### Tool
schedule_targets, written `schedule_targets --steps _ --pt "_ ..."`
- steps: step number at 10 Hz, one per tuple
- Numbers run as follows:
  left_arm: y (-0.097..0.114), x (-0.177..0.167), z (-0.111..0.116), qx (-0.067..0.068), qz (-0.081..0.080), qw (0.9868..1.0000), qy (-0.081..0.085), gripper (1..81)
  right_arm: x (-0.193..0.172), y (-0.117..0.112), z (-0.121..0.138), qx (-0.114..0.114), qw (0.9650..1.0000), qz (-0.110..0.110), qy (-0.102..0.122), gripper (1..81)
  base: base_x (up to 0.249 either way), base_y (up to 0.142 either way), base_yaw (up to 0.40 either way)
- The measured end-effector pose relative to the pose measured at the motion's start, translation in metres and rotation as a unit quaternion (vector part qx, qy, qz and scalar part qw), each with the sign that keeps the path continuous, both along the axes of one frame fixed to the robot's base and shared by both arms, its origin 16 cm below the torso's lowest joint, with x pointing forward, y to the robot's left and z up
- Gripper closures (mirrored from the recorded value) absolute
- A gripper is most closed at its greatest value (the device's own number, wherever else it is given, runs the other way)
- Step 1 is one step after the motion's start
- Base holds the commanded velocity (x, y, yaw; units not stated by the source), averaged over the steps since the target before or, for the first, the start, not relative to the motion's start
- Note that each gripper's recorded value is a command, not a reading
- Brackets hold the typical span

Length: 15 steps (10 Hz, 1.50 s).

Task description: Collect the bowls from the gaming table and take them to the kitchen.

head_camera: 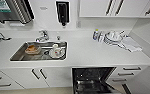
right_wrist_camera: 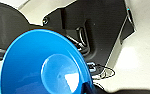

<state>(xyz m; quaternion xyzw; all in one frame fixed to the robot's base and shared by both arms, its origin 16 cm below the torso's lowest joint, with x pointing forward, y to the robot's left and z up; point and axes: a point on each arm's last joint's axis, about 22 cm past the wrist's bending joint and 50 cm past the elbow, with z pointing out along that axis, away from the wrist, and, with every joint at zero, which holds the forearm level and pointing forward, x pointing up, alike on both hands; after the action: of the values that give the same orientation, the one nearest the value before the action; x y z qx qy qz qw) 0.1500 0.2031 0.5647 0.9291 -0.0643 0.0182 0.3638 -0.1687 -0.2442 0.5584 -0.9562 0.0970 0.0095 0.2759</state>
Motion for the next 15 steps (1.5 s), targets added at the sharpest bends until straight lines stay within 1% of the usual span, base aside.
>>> schedule_targets --steps 1,2,3,4,5,6,7,8,9,10,11,12,13,14,15 --pt "0.003 0.028 0.009 -0.002 -0.005 0.9999 -0.012 81.1 0.001 -0.001 0.001 0.001 1.0000 0.001 0.000 81.1 0.000 0.000 0.000" --pt "0.002 0.058 0.022 -0.008 -0.010 0.9996 -0.026 81.1 0.004 -0.001 0.000 0.001 1.0000 0.001 -0.002 81.1 0.000 0.000 0.000" --pt "-0.004 0.084 0.037 -0.017 -0.019 0.9989 -0.038 81.1 0.005 -0.001 0.000 0.001 1.0000 0.001 -0.003 81.1 0.000 0.000 0.000" --pt "-0.011 0.108 0.052 -0.026 -0.031 0.9981 -0.048 81.1 0.005 0.000 0.001 0.002 1.0000 0.001 -0.003 81.1 0.000 0.000 0.000" --pt "-0.016 0.129 0.064 -0.031 -0.042 0.9970 -0.056 81.1 0.005 0.001 0.002 0.004 1.0000 0.000 -0.002 81.1 0.000 0.000 0.000" --pt "-0.023 0.148 0.076 -0.036 -0.054 0.9957 -0.067 81.1 0.006 0.001 0.002 0.003 1.0000 0.000 -0.002 81.1 0.000 0.000 0.000" --pt "-0.031 0.169 0.086 -0.041 -0.066 0.9940 -0.077 81.1 0.005 -0.002 0.002 0.002 1.0000 0.001 -0.002 81.1 0.000 0.000 0.000" --pt "-0.045 0.190 0.098 -0.048 -0.073 0.9926 -0.084 81.1 0.006 -0.004 0.002 0.001 1.0000 0.001 -0.001 81.1 0.000 0.000 0.000" --pt "-0.064 0.209 0.110 -0.059 -0.088 0.9898 -0.096 81.1 0.007 -0.004 0.002 0.001 1.0000 0.001 -0.002 81.1 0.000 0.000 0.000" --pt "-0.091 0.223 0.124 -0.075 -0.099 0.9870 -0.102 81.1 0.009 -0.004 0.001 0.001 1.0000 0.001 -0.004 81.1 0.000 0.000 0.000" --pt "-0.119 0.230 0.136 -0.094 -0.110 0.9839 -0.105 81.1 0.009 -0.004 0.001 0.001 1.0000 0.001 -0.003 81.1 0.000 0.000 0.000" --pt "-0.143 0.232 0.145 -0.109 -0.120 0.9815 -0.101 81.1 0.009 -0.004 0.001 0.001 1.0000 0.001 -0.003 81.1 0.000 0.000 0.000" --pt "-0.165 0.238 0.150 -0.118 -0.126 0.9799 -0.100 81.1 0.010 -0.003 0.002 0.002 1.0000 0.000 -0.003 81.1 0.000 0.000 0.000" --pt "-0.181 0.250 0.155 -0.121 -0.130 0.9783 -0.106 81.1 0.011 -0.002 0.002 0.003 1.0000 -0.001 -0.003 81.1 0.000 0.000 0.000" --pt "-0.197 0.263 0.162 -0.124 -0.131 0.9775 -0.109 81.1 0.011 -0.002 0.002 0.003 1.0000 -0.001 -0.003 81.1 0.000 0.000 0.000"
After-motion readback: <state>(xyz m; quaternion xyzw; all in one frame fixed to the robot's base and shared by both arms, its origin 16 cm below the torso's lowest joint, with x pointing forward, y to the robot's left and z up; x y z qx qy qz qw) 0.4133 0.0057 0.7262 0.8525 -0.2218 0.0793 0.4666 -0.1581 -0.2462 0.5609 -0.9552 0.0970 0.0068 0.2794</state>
